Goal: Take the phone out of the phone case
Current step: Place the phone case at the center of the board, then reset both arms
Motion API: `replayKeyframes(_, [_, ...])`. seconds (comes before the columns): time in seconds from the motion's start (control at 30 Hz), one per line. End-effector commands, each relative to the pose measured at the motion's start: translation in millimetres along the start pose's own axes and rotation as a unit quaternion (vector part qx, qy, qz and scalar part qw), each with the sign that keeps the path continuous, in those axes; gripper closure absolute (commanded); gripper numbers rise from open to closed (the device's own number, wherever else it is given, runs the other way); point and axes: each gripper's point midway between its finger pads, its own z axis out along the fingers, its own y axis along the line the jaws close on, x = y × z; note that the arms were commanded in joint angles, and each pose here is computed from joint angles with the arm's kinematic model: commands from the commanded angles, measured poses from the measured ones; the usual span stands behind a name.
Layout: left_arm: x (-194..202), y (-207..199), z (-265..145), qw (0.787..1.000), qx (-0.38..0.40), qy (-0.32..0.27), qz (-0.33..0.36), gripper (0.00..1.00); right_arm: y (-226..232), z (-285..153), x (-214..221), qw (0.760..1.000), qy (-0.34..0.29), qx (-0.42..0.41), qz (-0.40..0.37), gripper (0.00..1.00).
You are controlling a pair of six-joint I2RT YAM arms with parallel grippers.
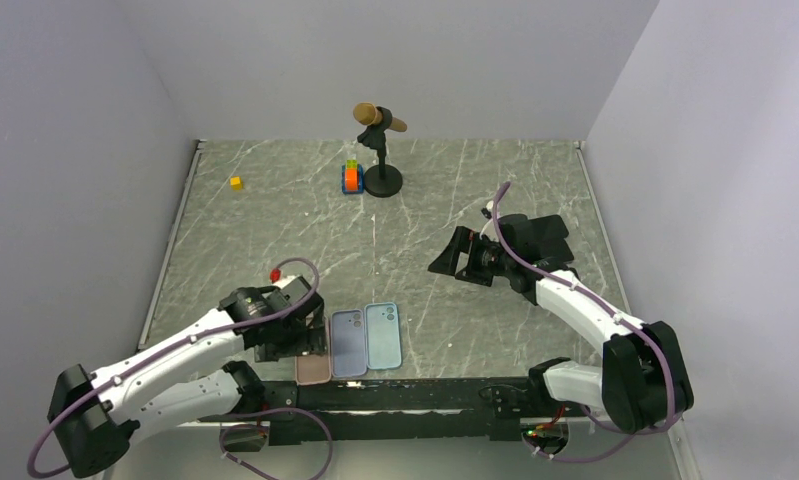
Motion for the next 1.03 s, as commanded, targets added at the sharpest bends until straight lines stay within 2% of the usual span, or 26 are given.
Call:
replayKeyframes(0.0, [-36, 10, -31, 0.995, -0.022, -0.093, -0.033, 0.0, 2, -6, -12, 0.999, -0.025, 0.013, -0.027, 0.0])
replayKeyframes(0.1, [-66, -4, -54, 0.983, 0.031, -0.172, -0.05, 0.01, -5, -15, -21, 0.997, -0.049, 0.048, -0.041, 0.0])
replayKeyframes(0.2, [-106, -33, -90, 0.957, 0.108, -0.268, -0.025, 0.01, -11, -32, -35, 0.991, -0.083, 0.094, -0.055, 0.0])
replayKeyframes(0.3, [-145, -54, -141, 0.916, 0.158, -0.367, 0.014, 0.01, -10, -51, -49, 0.982, -0.125, 0.12, -0.07, 0.0])
replayKeyframes(0.4, [-172, -72, -192, 0.868, 0.204, -0.451, 0.041, 0.0, 5, -74, -62, 0.975, -0.176, 0.108, -0.088, 0.0])
replayKeyframes(0.57, [-194, -84, -254, 0.792, 0.252, -0.552, 0.071, 0.01, 42, -130, -85, 0.947, -0.288, 0.068, -0.122, 0.0])
replayKeyframes(0.67, [-196, -73, -276, 0.759, 0.254, -0.595, 0.074, 0.01, 60, -172, -97, 0.921, -0.357, 0.06, -0.144, 0.0])
replayKeyframes(0.8, [-194, -55, -295, 0.728, 0.257, -0.633, 0.058, 0.01, 81, -221, -103, 0.887, -0.43, 0.043, -0.164, 0.0])
replayKeyframes(0.87, [-193, -48, -300, 0.718, 0.257, -0.645, 0.049, 0.01, 86, -233, -102, 0.876, -0.449, 0.035, -0.171, 0.0])
replayKeyframes(1.0, [-192, -37, -299, 0.717, 0.242, -0.653, 0.045, 0.0, 70, -241, -105, 0.868, -0.468, 0.072, -0.152, 0.0])
